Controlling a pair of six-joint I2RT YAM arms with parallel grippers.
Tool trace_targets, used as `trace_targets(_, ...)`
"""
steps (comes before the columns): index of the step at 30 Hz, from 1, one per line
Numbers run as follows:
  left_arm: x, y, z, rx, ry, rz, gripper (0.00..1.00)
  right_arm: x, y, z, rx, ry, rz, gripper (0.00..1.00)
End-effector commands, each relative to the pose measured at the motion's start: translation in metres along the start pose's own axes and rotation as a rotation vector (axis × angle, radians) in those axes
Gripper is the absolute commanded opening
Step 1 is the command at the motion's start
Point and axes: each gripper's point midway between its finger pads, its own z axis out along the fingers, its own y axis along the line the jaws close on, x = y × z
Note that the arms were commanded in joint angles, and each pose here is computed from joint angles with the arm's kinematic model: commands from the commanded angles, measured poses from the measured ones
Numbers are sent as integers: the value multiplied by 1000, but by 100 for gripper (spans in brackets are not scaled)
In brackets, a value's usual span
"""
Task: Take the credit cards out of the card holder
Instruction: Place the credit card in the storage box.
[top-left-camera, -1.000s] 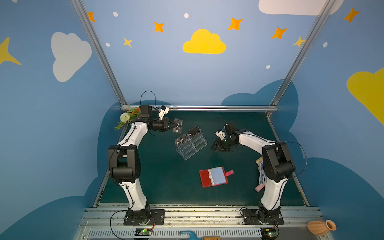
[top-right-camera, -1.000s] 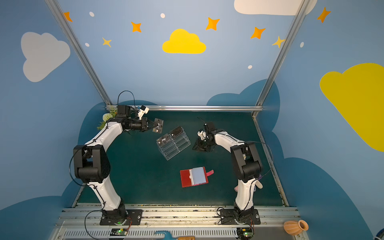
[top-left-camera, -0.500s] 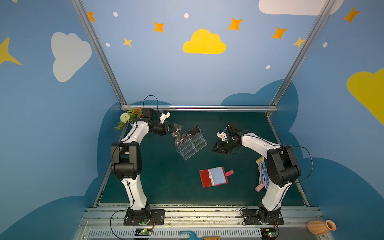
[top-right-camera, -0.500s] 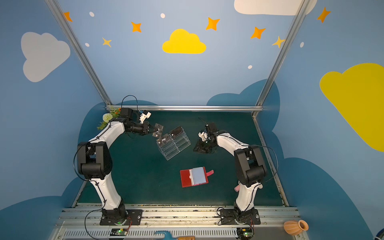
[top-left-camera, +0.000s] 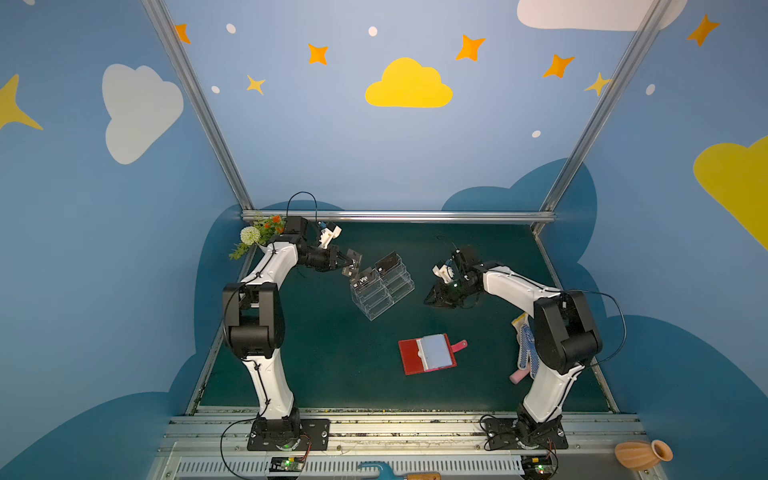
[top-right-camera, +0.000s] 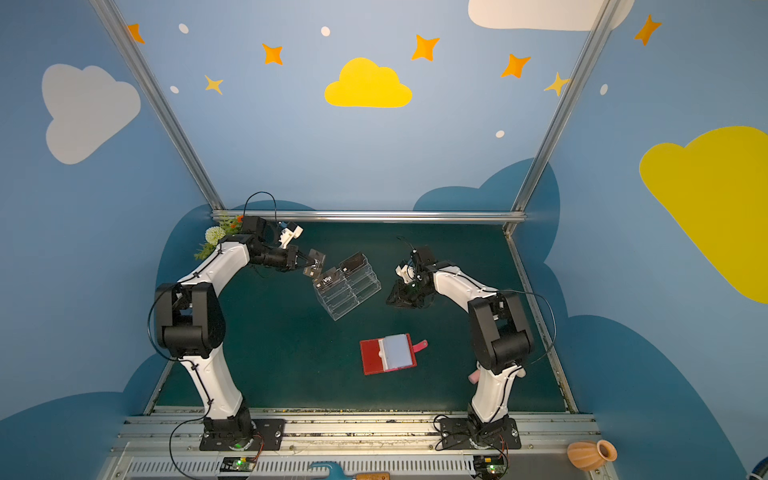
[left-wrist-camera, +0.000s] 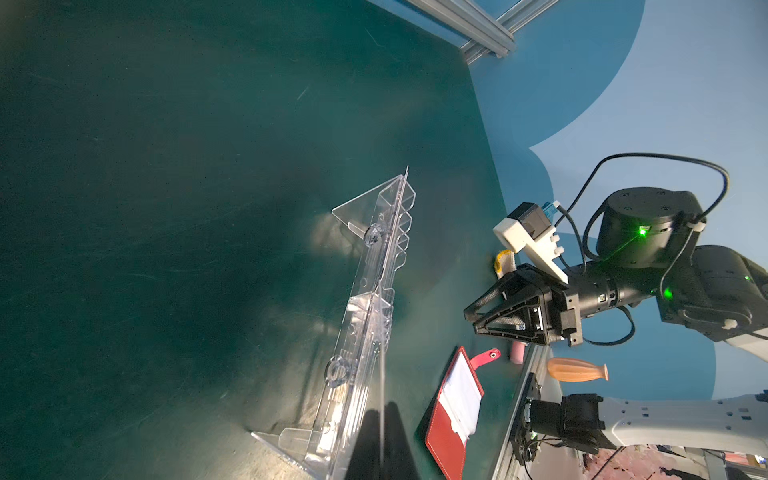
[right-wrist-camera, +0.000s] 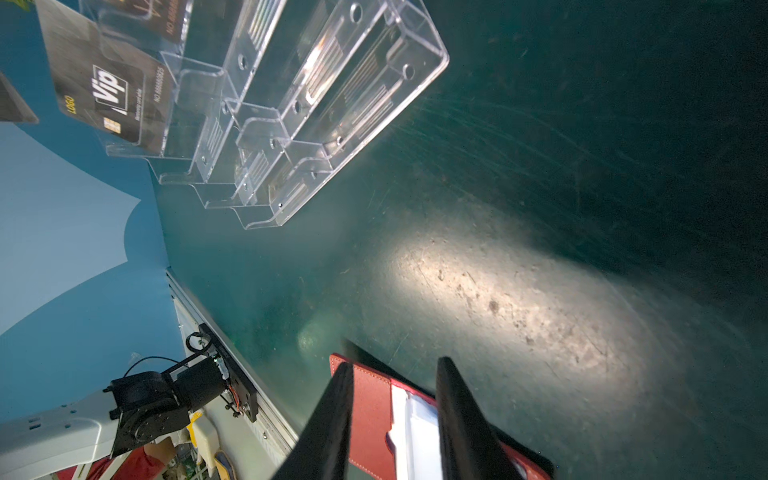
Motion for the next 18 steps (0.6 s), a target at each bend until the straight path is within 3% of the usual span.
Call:
trace_targets(1,2,4,5,-19,30,22,4,6,0,-4,-16,17,-4,32)
trace_targets(18,11,10,17,-90,95,73,4,15,-3,-8,-41,12,-14,32)
